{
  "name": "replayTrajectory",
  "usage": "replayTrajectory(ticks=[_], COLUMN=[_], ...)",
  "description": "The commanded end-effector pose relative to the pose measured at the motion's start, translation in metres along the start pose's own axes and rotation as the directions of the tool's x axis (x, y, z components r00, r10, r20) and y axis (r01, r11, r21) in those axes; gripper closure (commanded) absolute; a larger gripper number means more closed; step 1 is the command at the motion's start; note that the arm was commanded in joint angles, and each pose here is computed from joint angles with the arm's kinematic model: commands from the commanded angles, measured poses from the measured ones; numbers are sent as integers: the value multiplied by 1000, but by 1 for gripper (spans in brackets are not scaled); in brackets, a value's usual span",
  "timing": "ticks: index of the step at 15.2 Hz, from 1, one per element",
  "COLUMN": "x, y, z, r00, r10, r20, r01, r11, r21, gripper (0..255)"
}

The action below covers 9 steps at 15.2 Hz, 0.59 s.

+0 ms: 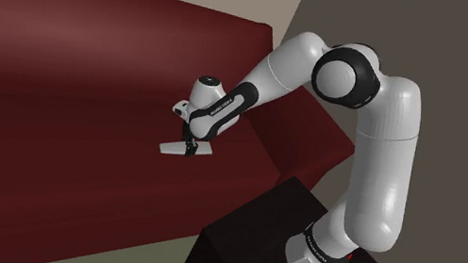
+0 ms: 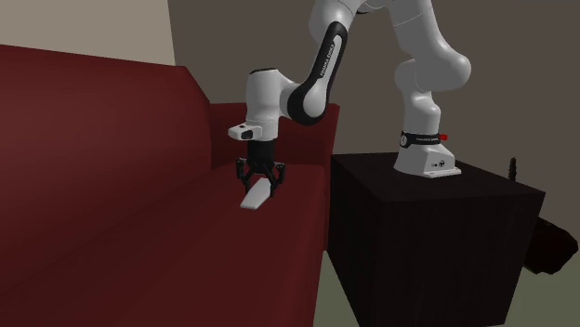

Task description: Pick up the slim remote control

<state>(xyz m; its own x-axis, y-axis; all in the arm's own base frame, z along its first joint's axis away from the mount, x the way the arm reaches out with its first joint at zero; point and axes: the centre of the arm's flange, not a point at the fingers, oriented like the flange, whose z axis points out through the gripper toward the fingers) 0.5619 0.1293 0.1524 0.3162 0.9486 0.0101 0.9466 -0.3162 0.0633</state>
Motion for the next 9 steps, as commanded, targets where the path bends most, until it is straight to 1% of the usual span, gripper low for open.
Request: replayTrajectory(ticks=[1,9], x=[0,0], y=[1,4], z=[-5,-47], r00=[1000,1000], r10=[0,0], r20=[0,0], r01=[0,0], r11=[1000,1000], r21=[0,0], gripper=[255,255])
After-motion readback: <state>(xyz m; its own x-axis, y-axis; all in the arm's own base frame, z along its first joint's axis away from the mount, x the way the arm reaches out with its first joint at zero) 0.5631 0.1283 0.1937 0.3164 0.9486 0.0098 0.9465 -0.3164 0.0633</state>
